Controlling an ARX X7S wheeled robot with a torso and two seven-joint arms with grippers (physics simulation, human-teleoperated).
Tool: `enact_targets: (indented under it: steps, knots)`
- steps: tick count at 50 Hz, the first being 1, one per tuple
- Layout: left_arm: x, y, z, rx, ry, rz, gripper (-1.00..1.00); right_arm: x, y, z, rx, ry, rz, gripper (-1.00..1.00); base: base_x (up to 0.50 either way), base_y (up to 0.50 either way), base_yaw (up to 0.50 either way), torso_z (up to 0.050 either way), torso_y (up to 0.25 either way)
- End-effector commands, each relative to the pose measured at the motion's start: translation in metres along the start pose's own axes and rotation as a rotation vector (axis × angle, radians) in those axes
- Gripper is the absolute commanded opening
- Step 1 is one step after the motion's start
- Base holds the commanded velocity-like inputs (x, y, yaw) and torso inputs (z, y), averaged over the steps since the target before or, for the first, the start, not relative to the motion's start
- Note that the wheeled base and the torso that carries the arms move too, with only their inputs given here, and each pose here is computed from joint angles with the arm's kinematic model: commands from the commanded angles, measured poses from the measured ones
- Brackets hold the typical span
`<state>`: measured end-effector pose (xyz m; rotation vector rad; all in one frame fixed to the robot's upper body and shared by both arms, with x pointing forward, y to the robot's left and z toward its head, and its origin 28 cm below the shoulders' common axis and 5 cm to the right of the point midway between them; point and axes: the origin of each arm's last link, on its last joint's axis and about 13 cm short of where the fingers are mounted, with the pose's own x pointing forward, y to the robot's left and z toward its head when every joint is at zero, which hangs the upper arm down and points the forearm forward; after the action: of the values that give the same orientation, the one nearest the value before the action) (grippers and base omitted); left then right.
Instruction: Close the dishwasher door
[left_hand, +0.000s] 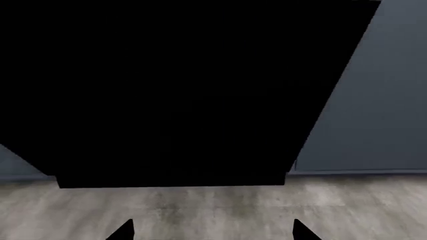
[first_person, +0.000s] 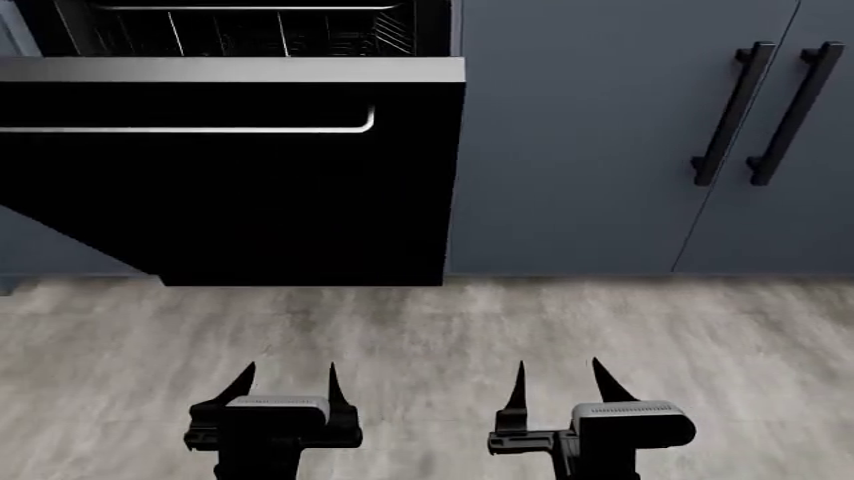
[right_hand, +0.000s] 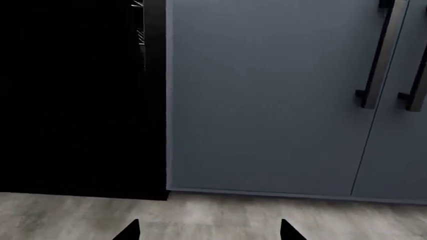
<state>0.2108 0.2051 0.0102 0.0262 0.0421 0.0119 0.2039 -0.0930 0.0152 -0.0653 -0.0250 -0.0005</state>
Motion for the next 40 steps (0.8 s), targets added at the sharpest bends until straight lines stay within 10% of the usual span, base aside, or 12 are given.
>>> enact_targets:
  steps: [1, 40]
  knots:
    - [0.0002, 0.0, -0.0003, 0.0, 0.003, 0.0, 1.0, -0.0003, 0.0, 0.0003, -0.003, -0.005, -0.001, 1.0, 0.0, 0.5, 0.0, 0.0, 0.0]
    - [0.0001, -0.0001, -0.0007, 0.003, 0.009, 0.003, 1.0, -0.0006, -0.0001, 0.0003, 0.001, -0.008, 0.005, 1.0, 0.0, 0.5, 0.0, 0.0, 0.0]
